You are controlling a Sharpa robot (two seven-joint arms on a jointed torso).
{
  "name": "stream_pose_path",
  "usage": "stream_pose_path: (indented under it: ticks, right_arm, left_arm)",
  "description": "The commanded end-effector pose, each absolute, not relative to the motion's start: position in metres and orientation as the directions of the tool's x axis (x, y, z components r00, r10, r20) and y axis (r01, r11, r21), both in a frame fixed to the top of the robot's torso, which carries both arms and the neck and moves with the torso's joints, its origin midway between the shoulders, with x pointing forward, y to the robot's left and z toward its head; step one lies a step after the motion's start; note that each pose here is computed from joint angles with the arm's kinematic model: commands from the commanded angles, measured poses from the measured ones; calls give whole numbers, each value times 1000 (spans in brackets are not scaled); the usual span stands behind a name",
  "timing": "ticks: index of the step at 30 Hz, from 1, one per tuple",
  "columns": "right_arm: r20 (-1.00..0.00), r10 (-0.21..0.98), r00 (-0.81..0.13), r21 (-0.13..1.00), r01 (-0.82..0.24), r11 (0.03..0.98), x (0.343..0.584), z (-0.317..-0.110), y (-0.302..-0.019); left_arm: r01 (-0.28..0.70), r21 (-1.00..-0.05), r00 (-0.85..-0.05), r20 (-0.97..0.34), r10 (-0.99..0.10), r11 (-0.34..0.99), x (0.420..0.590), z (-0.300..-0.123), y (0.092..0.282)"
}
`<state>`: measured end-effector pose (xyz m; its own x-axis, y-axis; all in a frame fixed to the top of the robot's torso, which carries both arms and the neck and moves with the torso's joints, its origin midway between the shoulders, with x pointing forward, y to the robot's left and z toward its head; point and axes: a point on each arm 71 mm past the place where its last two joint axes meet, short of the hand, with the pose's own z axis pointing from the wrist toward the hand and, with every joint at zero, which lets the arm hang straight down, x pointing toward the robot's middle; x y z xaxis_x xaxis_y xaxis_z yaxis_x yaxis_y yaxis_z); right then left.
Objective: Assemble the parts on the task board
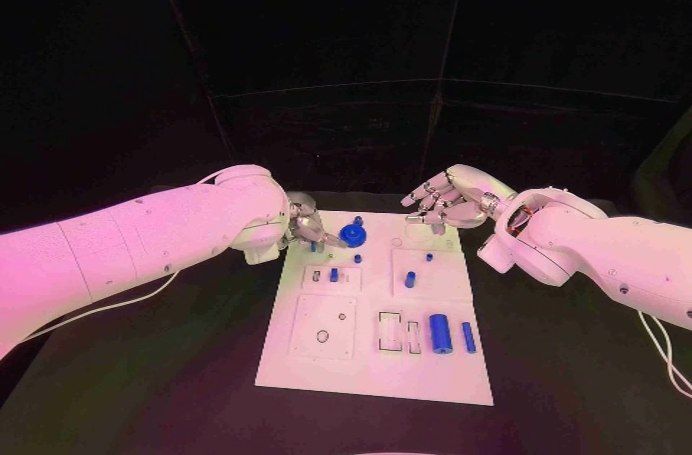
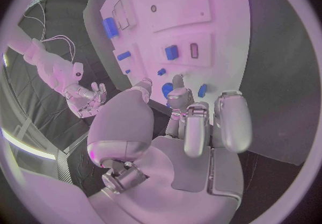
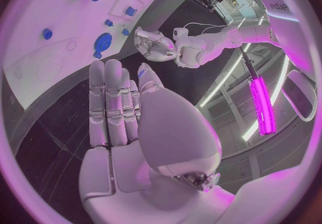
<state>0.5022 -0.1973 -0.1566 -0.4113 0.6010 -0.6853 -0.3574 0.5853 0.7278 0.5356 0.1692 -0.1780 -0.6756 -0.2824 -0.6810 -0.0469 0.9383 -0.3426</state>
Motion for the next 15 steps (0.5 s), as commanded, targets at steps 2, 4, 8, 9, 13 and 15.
stream_pose_path:
  ticks: [2,4,8,9,13,15]
  right_arm:
    - [-687,601,-409,727,-369,580,503,-155,-196]
    - [-687,602,-406,726,-371,579,503,-155,-196]
    - [-687,604,-404,726,-374,577,503,-154,-195]
    - [-687,604,-404,726,-374,576,503,-154,-195]
    - [-687,604,-405,727,-374,576,503,-154,-194]
    - [-687,603,-405,727,-375,576,503,-154,-194]
  left_arm:
    - [-70,-271,-720,-653,-236,960,544,-167,179]
    - [-82,-253,-724,-649,-232,964,550,-164,182]
    - [-106,-226,-731,-643,-230,968,561,-162,185]
    - [-112,-222,-732,-641,-231,969,564,-162,186]
    - [-130,-209,-736,-634,-235,969,573,-164,187]
    - [-134,-204,-735,-636,-236,970,576,-166,187]
